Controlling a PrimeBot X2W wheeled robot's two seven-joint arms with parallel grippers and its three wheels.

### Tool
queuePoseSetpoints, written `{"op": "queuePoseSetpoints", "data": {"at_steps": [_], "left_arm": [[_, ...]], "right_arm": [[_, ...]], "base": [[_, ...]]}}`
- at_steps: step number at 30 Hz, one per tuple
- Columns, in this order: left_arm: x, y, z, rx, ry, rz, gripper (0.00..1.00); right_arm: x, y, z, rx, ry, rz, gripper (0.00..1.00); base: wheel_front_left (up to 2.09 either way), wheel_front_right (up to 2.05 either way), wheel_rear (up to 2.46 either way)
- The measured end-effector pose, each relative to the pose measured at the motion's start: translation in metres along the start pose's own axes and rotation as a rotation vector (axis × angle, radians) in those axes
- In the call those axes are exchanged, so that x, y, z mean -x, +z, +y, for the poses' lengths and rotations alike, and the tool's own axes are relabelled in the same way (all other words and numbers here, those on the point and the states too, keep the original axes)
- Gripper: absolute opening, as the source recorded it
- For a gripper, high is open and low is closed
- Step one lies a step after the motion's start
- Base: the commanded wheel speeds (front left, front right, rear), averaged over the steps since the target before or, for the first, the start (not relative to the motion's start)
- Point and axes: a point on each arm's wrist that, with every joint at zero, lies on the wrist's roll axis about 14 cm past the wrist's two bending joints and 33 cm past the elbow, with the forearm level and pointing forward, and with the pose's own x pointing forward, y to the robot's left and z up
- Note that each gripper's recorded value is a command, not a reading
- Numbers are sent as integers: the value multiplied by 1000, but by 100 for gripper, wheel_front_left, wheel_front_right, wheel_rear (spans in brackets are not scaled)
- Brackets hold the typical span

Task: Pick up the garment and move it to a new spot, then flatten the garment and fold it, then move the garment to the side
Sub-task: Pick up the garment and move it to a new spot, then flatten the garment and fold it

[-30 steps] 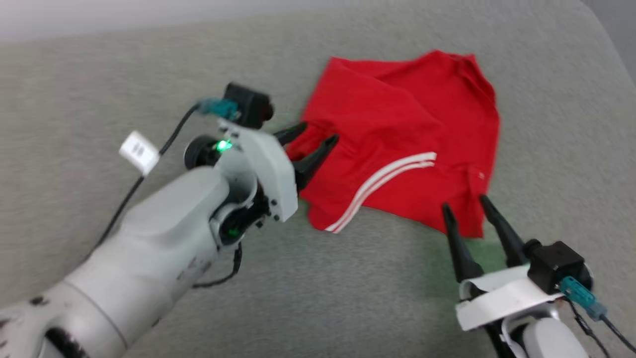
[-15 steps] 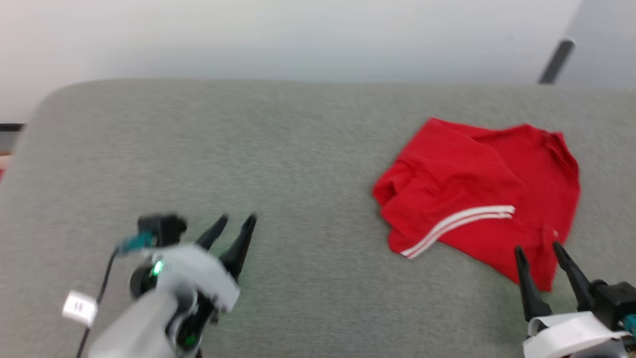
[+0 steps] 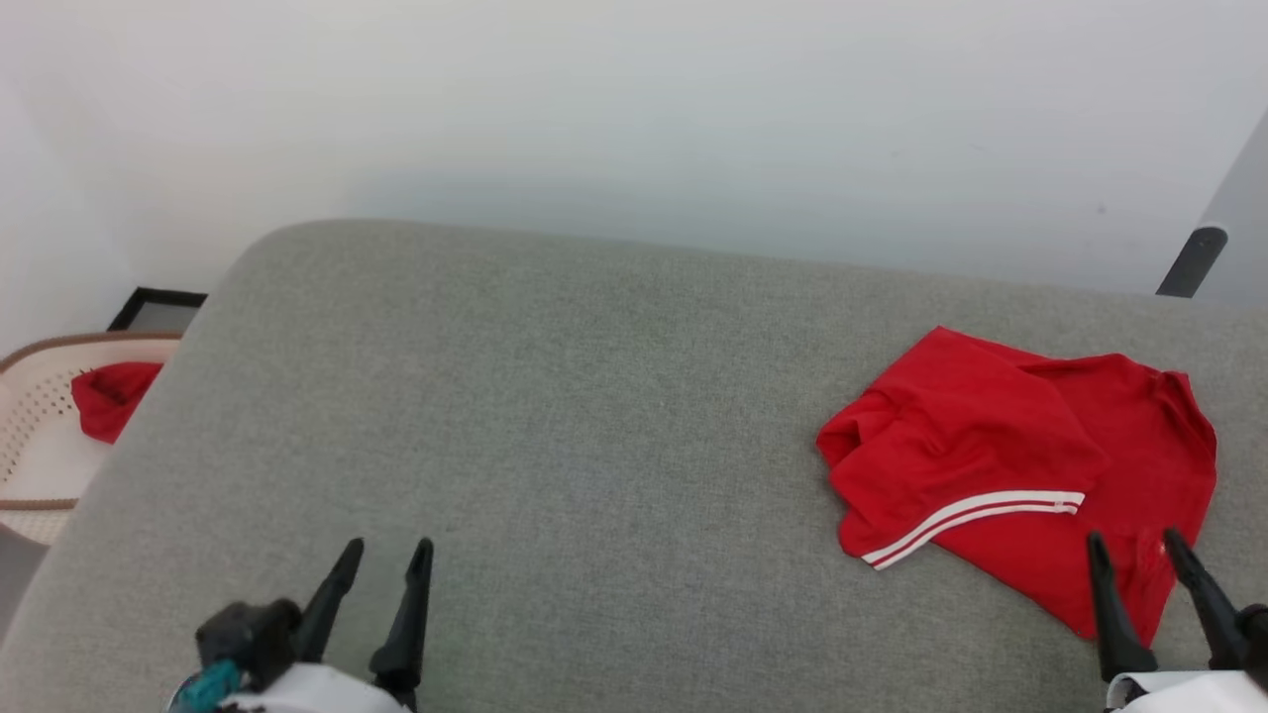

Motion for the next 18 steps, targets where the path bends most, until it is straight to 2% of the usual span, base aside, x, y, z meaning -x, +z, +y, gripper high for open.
{"op": "queuePoseSetpoints", "data": {"at_steps": [6, 18], "left_arm": [[11, 16, -6, -87, -12, -69, 100], [13, -5, -16, -114, -31, -28, 100]], "right_arm": [[8, 9, -12, -4, -40, -30, 100], [17, 2, -16, -29, -74, -14, 100]], "base": [[0, 0, 0], [0, 0, 0]]}}
